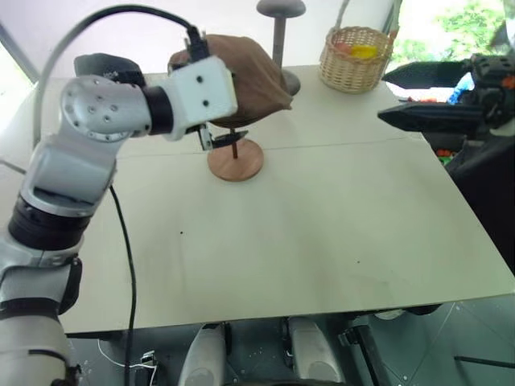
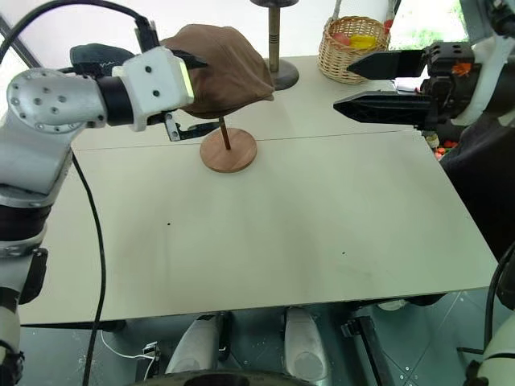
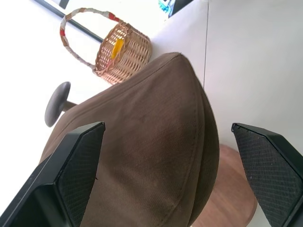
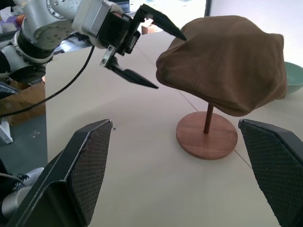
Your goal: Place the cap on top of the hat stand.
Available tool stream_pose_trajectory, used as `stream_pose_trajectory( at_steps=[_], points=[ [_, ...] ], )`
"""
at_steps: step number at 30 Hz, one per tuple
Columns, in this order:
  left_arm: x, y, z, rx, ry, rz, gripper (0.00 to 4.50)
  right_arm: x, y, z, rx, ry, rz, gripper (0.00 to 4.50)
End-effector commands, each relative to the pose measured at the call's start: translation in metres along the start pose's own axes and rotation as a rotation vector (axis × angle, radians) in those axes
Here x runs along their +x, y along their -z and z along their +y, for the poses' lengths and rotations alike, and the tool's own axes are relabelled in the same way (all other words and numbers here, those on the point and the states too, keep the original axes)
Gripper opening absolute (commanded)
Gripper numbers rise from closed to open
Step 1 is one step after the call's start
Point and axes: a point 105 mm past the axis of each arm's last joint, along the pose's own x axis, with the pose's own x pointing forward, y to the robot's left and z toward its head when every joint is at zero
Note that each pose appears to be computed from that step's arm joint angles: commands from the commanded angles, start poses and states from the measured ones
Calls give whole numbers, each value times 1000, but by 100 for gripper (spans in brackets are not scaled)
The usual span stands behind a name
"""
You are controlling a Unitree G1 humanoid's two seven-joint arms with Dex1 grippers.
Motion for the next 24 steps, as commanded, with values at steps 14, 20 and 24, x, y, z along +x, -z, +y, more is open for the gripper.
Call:
stream_pose_trajectory(
  at_steps=[14, 20, 24],
  points=[
    [18, -2, -8, 128, 22, 61, 450, 3, -14, 1, -73, 21, -32, 438],
    [36, 2, -2, 197, -62, 77, 450, 8, -13, 0, -74, 16, -40, 438],
    [41, -2, 1, 245, -105, 63, 450, 11, -9, 1, -75, 12, -35, 438]
  ],
)
